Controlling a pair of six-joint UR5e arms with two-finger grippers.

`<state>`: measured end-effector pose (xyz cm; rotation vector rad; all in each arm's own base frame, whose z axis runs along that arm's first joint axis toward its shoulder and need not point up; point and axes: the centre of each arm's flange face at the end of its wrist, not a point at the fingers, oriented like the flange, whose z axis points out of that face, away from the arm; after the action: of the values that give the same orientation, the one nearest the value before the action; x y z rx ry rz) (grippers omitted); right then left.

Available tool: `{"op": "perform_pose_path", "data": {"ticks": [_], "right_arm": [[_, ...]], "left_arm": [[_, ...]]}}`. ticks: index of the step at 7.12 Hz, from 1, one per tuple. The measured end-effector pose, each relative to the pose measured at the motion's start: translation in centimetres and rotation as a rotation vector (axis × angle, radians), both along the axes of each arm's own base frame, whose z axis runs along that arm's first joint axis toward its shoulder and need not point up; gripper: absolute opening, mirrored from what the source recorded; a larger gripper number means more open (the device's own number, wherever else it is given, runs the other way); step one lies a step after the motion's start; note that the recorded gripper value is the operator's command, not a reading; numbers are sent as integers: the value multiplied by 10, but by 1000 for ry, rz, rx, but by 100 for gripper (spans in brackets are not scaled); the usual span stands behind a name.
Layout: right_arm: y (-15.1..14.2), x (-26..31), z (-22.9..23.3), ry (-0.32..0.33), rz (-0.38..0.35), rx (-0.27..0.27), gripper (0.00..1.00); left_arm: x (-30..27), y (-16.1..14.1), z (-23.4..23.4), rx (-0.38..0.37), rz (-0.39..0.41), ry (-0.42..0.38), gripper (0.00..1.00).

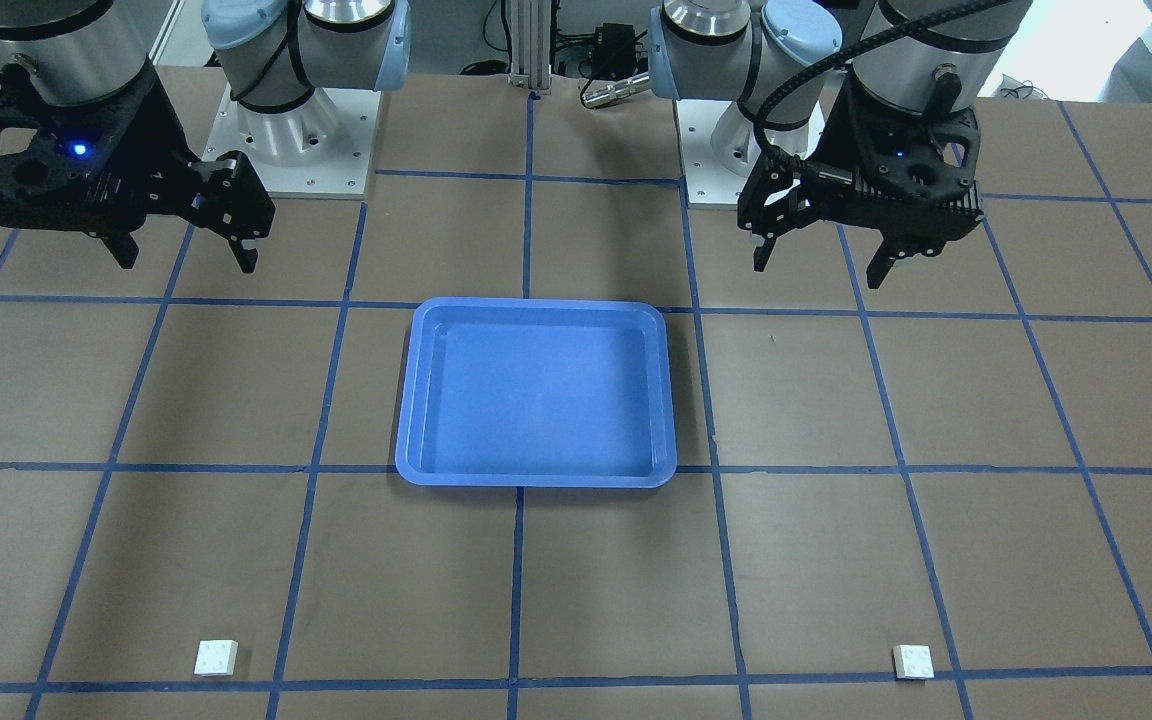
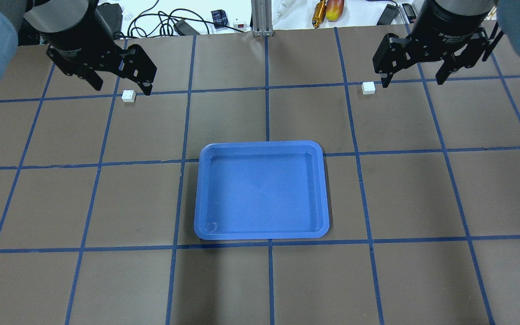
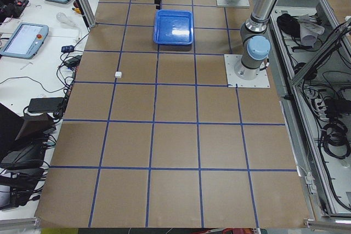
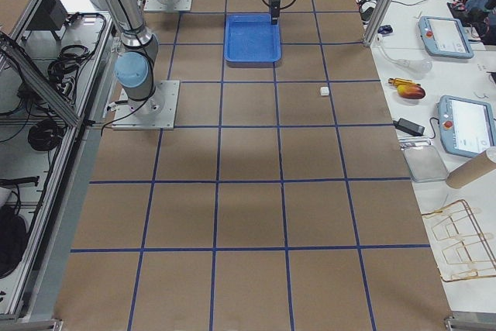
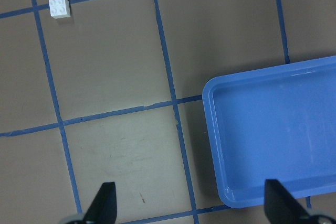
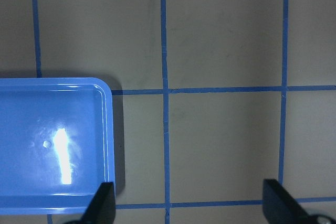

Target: Assemble white blocks and place on blue tray

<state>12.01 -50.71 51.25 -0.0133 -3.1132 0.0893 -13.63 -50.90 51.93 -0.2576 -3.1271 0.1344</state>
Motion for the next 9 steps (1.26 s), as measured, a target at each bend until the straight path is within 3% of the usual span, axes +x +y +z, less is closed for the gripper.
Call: {"op": "perform_pose_path", "data": {"ticks": [6,7,9], "right_arm": [[0,1,0,-10,2,-1,100],[-1,1,0,-13,2,-1,100],[-1,1,0,-15,2,-1,100]], "left_arm": [[3,3,-2,40,138,20,100],[5,-2,-4,42,143,20,100],[23,-42,-13,43,167,15,100]]}}
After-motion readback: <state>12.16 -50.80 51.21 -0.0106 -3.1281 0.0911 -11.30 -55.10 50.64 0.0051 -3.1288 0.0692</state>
